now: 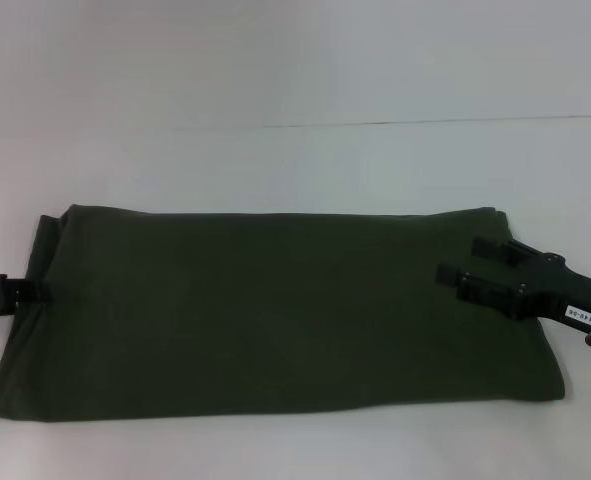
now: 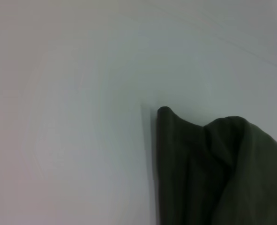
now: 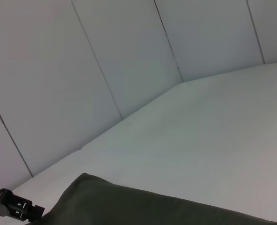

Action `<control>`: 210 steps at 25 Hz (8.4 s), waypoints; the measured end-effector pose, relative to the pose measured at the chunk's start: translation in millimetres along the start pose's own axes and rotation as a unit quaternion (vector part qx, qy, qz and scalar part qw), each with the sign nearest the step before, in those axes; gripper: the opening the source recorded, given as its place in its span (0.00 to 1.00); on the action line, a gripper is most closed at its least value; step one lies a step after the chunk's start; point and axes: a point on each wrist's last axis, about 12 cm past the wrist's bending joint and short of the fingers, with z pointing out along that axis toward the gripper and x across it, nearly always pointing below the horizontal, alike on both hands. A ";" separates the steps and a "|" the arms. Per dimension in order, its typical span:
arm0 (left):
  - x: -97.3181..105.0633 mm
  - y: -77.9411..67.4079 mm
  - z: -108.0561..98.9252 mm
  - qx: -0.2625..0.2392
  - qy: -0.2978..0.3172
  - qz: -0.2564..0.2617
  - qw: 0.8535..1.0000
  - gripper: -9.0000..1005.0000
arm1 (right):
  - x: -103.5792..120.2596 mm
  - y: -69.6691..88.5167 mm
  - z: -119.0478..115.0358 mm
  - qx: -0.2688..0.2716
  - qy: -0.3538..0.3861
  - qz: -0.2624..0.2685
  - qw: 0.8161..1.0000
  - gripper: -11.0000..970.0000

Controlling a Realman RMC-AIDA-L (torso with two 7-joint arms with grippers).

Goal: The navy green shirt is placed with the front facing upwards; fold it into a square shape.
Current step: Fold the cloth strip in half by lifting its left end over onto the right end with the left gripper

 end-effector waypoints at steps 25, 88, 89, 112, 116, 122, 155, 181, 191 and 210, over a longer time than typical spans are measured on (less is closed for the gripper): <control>-1.9 -4.4 -0.6 0.018 0.001 -0.004 1.000 0.84 | 1.0 0.4 0.3 0.000 0.000 0.002 1.000 0.95; -2.8 -3.5 -3.1 0.013 0.013 0.004 1.000 0.79 | 1.2 1.0 1.1 -0.002 0.001 0.003 1.000 0.95; -2.7 -3.5 -3.1 0.012 0.014 0.005 1.000 0.79 | 1.2 1.0 1.1 -0.002 0.001 0.003 1.000 0.95; -2.3 -14.0 5.8 0.023 0.028 0.017 0.999 0.77 | 0.7 1.1 1.6 -0.004 0.001 0.004 1.000 0.95; -2.9 -13.3 5.9 0.019 0.025 0.011 0.999 0.77 | 0.7 1.2 1.6 -0.004 0.001 0.004 1.000 0.95; -4.3 -11.0 3.4 0.013 0.021 0.018 1.000 0.76 | 1.1 1.5 1.1 -0.004 0.001 0.006 1.000 0.95; -12.2 -2.7 -25.6 -0.005 -0.005 0.037 0.999 0.09 | 0.6 2.4 3.1 -0.010 0.005 0.006 1.000 0.95; -11.8 -124.5 -7.9 0.358 -0.039 0.035 0.932 0.09 | 7.5 33.7 86.8 -0.086 0.110 -0.074 0.987 0.95; -0.2 -141.4 21.5 0.369 -0.021 0.021 0.929 0.09 | 11.2 17.3 55.5 -0.052 0.096 -0.068 0.992 0.95; 16.4 -206.3 73.3 0.377 0.027 0.064 0.924 0.11 | 23.3 -13.6 -43.4 0.070 0.040 -0.033 0.996 0.95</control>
